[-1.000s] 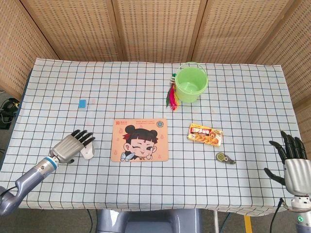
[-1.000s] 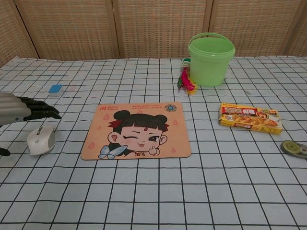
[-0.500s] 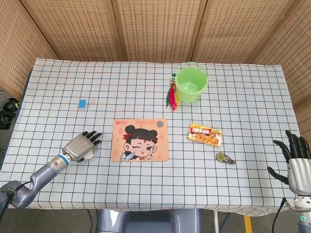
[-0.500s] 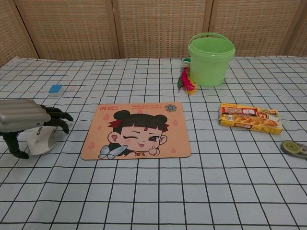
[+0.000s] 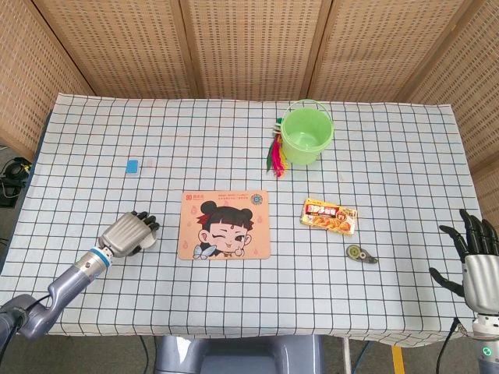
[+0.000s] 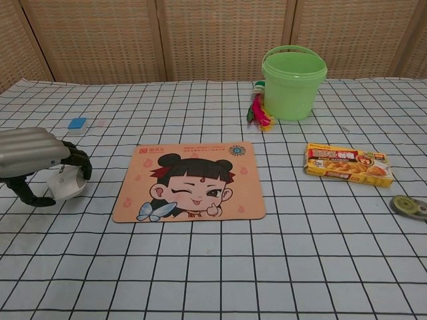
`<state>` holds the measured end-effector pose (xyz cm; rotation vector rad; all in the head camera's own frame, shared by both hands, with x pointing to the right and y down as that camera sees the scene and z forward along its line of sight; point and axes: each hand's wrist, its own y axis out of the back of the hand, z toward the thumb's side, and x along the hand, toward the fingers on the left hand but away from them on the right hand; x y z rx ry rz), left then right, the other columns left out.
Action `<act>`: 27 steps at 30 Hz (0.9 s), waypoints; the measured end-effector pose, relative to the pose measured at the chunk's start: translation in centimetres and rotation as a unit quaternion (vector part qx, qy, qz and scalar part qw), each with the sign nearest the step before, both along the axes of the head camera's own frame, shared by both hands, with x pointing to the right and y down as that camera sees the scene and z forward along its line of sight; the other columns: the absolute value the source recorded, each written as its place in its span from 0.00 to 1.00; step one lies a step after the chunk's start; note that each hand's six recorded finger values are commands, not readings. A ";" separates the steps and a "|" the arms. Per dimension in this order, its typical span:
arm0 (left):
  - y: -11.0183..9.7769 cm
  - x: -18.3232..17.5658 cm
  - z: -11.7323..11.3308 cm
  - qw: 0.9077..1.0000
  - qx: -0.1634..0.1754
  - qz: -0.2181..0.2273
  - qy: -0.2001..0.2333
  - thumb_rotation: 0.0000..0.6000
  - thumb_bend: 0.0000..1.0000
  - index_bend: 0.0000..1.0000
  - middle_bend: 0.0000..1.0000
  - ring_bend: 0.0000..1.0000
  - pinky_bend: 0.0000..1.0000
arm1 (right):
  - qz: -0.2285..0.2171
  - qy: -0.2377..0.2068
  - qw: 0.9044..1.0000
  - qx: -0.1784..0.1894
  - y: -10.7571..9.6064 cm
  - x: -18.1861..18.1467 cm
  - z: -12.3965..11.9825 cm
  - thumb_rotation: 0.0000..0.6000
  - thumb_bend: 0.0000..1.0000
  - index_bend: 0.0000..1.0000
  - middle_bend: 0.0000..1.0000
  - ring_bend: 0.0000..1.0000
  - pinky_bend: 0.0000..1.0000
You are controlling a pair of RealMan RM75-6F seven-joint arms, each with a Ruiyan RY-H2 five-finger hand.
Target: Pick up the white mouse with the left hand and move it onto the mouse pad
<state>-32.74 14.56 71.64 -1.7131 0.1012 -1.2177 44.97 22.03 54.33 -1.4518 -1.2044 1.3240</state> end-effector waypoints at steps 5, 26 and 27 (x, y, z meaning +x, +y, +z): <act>-0.4 1.2 -1.1 1.000 0.008 0.005 0.023 1.00 0.58 0.61 0.38 0.36 0.45 | 0.004 -0.004 1.000 -0.001 -0.1 0.2 0.0 1.00 0.14 0.27 0.00 0.00 0.00; -4.0 16.4 -0.8 0.995 0.019 0.080 0.064 1.00 0.55 0.57 0.35 0.35 0.43 | 0.028 -0.020 0.999 -0.022 -0.6 1.7 0.9 1.00 0.14 0.27 0.00 0.00 0.00; -4.0 16.8 -0.7 0.994 0.018 0.082 0.064 1.00 0.49 0.53 0.31 0.32 0.39 | 0.029 -0.021 0.999 -0.020 -0.6 1.8 0.8 1.00 0.14 0.27 0.00 0.00 0.00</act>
